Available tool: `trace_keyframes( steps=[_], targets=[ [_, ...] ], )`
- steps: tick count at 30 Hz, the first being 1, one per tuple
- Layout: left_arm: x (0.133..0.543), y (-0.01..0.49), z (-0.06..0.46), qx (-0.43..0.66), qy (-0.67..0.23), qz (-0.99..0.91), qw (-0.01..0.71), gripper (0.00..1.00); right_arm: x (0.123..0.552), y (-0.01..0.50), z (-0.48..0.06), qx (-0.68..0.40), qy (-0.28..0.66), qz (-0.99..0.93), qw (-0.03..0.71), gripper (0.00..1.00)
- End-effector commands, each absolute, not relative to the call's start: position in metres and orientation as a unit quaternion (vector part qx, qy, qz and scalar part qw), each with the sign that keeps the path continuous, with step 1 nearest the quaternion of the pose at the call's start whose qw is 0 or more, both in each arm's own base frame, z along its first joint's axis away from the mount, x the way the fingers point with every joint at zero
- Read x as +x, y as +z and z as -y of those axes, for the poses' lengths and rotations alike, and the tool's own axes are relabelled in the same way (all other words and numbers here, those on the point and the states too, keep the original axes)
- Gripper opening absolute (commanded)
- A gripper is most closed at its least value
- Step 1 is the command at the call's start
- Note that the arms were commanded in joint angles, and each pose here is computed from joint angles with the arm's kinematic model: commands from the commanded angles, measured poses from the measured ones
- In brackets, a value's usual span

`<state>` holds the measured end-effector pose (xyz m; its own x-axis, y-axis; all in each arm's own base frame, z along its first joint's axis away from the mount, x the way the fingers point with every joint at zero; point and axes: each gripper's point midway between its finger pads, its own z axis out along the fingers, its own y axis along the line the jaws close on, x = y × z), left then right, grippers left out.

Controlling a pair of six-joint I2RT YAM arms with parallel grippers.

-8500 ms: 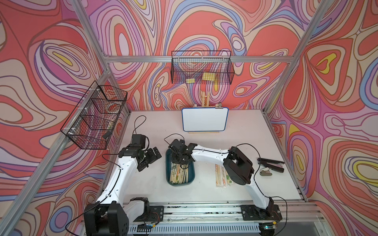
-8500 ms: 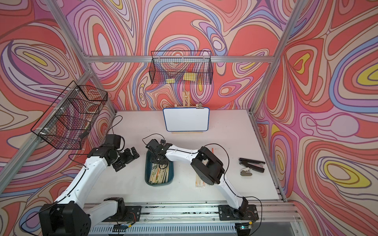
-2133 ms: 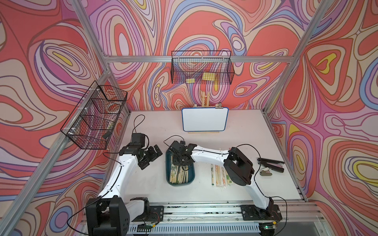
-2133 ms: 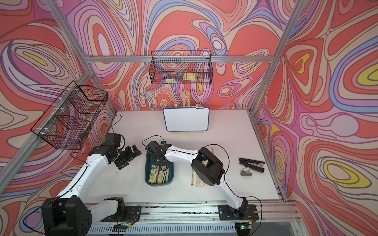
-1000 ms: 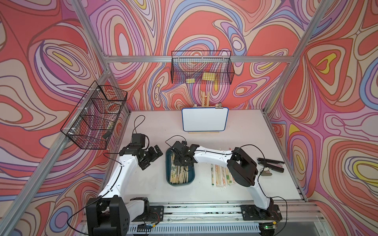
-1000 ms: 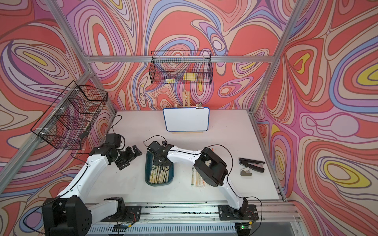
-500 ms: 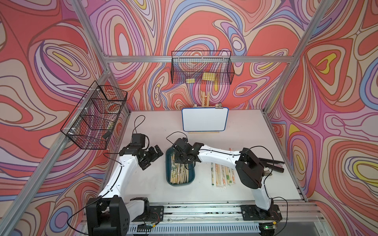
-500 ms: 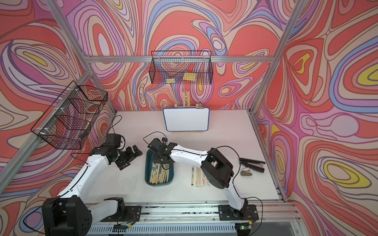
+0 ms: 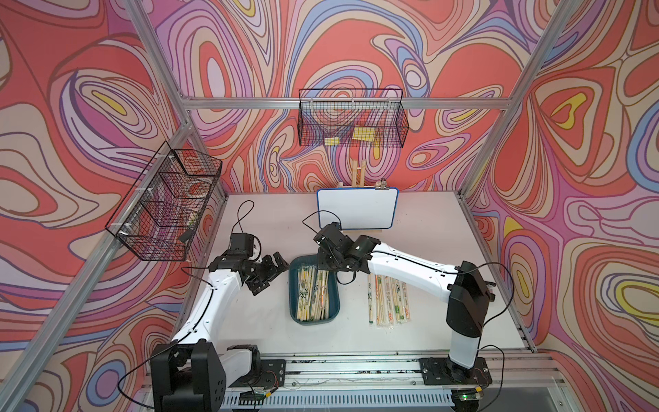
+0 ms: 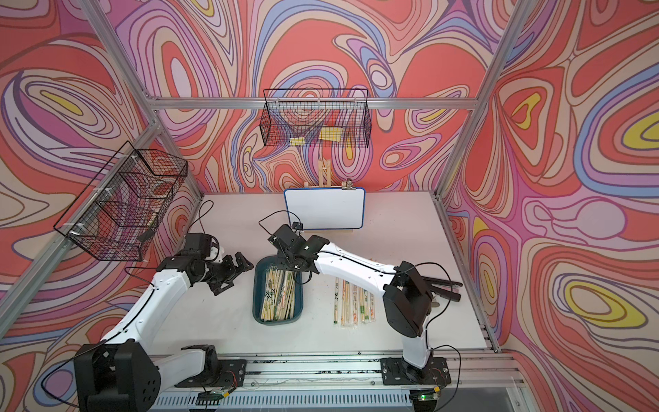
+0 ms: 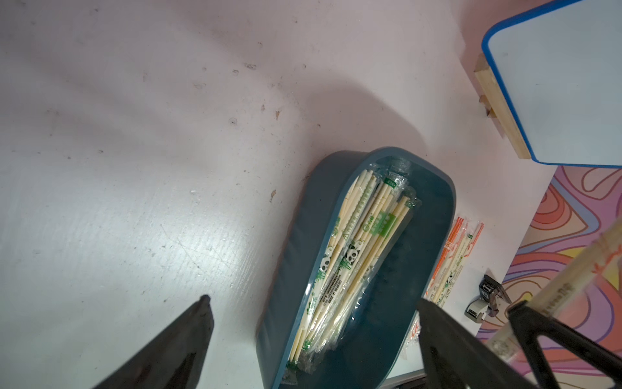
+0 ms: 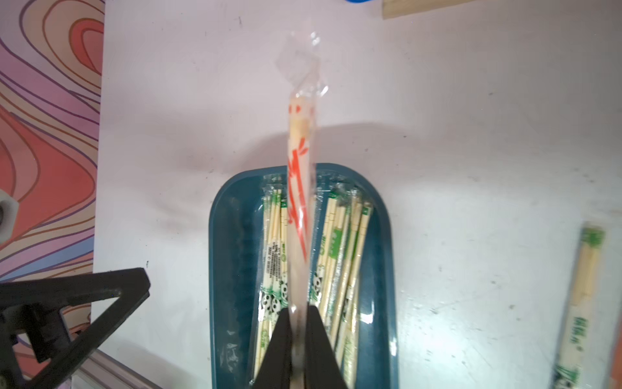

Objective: Take the paired disposable chopsticks out of the storage box
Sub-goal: Place the paired disposable chopsticks at the center of the board.

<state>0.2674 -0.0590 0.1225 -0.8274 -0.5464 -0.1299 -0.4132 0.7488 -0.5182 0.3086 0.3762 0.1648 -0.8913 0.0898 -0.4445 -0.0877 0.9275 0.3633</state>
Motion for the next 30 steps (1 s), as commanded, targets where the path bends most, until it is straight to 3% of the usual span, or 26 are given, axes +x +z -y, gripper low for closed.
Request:
trace_keyframes(
  steps=[1, 16, 30],
  targets=[
    [0.271, 0.139, 0.068, -0.23, -0.251, -0.927, 0.156, 1.0, 0.309, 0.161, -0.334, -0.007, 0.129, -0.966, 0.224, 0.02],
    [0.259, 0.166, 0.091, -0.192, -0.23, -0.939, 0.169, 1.0, 0.296, 0.097, -0.26, -0.043, 0.0, -0.989, 0.143, 0.02],
    [0.244, 0.181, 0.082, -0.206, -0.213, -0.938, 0.178, 1.0, 0.285, 0.062, -0.253, -0.001, 0.019, -0.991, 0.132, 0.02]
  ],
)
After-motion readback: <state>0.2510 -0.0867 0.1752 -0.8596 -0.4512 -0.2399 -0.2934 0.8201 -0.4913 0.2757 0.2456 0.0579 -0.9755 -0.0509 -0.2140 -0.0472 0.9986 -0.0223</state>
